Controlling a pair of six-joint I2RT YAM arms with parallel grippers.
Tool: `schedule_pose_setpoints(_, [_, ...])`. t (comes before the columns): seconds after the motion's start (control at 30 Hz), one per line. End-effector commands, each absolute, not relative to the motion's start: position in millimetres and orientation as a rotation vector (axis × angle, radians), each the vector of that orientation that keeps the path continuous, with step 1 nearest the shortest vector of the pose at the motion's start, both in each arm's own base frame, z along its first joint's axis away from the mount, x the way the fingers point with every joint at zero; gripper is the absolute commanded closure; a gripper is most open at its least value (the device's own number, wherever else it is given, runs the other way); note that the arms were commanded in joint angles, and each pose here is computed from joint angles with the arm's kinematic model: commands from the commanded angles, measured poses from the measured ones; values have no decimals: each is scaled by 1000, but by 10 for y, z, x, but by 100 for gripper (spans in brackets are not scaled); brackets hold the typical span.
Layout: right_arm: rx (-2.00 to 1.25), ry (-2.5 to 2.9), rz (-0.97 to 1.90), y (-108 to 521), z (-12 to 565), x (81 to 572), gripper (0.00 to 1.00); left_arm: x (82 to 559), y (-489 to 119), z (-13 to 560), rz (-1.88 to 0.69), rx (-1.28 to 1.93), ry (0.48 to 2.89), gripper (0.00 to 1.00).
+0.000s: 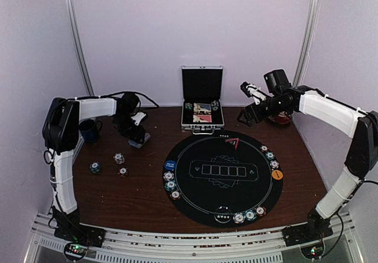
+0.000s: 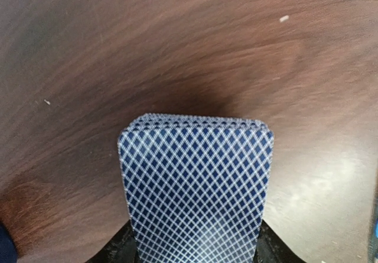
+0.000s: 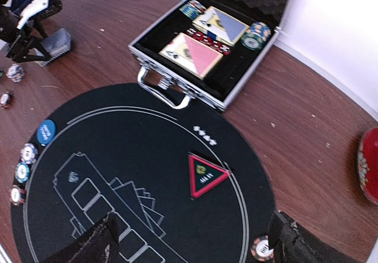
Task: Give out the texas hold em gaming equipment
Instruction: Pick up the face-down deck piles from the center of the board.
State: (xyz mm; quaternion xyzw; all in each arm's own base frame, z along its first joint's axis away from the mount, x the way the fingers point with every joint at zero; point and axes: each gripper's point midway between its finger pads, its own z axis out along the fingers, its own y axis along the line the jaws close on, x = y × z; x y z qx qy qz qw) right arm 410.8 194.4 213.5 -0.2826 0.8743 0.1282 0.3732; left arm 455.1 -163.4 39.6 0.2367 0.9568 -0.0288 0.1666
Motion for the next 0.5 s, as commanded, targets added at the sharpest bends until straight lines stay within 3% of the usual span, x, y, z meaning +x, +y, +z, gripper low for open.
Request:
schedule_pose_setpoints(0.0, [-760,2242,597,2399,2160,4018,11,4540,-1837,874,-150,717,2608,43])
schedule_pose_setpoints(0.47, [-633,2190,1169,3124,2055,4266,13,4209,-2535,1384,-251,883,2455,42])
